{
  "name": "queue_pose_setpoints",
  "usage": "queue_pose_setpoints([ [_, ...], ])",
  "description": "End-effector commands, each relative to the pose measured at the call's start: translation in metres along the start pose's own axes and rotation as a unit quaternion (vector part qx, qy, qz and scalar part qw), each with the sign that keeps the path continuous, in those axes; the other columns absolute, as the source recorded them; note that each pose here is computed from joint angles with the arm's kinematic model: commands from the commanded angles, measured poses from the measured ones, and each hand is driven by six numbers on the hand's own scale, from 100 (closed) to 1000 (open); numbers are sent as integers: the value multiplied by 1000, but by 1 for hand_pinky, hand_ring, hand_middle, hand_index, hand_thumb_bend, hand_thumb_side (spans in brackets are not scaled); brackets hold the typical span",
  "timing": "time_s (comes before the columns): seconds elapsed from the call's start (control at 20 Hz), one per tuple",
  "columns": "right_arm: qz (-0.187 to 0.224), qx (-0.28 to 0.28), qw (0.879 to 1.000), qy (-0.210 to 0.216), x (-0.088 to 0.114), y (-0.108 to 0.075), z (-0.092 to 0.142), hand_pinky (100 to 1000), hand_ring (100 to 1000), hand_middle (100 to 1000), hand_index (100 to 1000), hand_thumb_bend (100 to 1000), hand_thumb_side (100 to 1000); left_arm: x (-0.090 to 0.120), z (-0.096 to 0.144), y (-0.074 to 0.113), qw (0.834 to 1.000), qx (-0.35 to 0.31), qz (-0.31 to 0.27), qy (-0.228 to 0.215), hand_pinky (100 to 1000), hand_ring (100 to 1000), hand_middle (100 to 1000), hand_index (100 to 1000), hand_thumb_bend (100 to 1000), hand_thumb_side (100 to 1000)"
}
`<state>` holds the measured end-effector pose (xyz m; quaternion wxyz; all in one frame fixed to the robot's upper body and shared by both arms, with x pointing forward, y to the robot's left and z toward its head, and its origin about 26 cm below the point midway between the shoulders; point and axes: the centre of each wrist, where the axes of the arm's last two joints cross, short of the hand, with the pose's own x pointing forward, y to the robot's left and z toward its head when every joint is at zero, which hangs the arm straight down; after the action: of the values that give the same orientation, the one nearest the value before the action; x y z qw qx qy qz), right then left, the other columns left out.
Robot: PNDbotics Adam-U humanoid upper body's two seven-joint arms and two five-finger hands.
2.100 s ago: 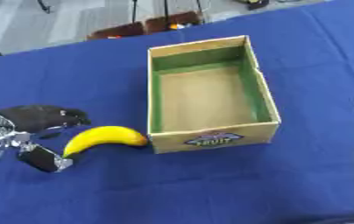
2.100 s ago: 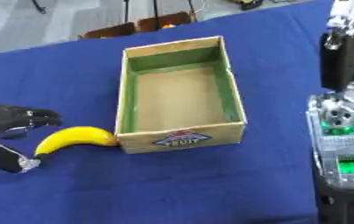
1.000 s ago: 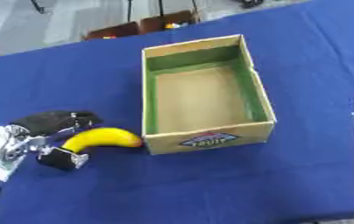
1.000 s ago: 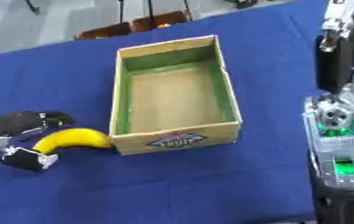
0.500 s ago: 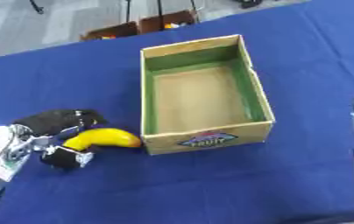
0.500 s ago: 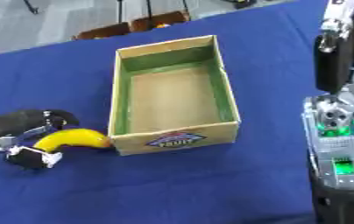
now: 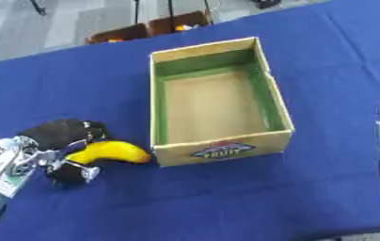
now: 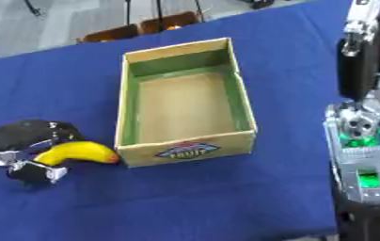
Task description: Pick up objects on the table and place them in the box.
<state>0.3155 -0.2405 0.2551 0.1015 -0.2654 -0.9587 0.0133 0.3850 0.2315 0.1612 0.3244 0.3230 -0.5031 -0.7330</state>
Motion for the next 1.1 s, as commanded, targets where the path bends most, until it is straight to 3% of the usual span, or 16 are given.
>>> queue_pose_setpoints([
  [0.05, -5, -7, 1000, -15, 4, -1, -8, 772, 852, 601, 884, 100, 896, -4, 2, 7, 1000, 13, -24, 9, 470, 637, 774, 870, 117, 329],
  [0.7, -8, -8, 1000, -15, 5, -1, -8, 772, 850, 600, 885, 100, 896, -6, -1, 2, 999, 19, -25, 17, 371, 533, 627, 760, 100, 344],
  [1.1, -8, -9, 1000, -16, 5, -1, -8, 772, 850, 601, 885, 100, 894, -9, 4, 7, 999, 19, -28, 31, 362, 518, 614, 744, 100, 346],
])
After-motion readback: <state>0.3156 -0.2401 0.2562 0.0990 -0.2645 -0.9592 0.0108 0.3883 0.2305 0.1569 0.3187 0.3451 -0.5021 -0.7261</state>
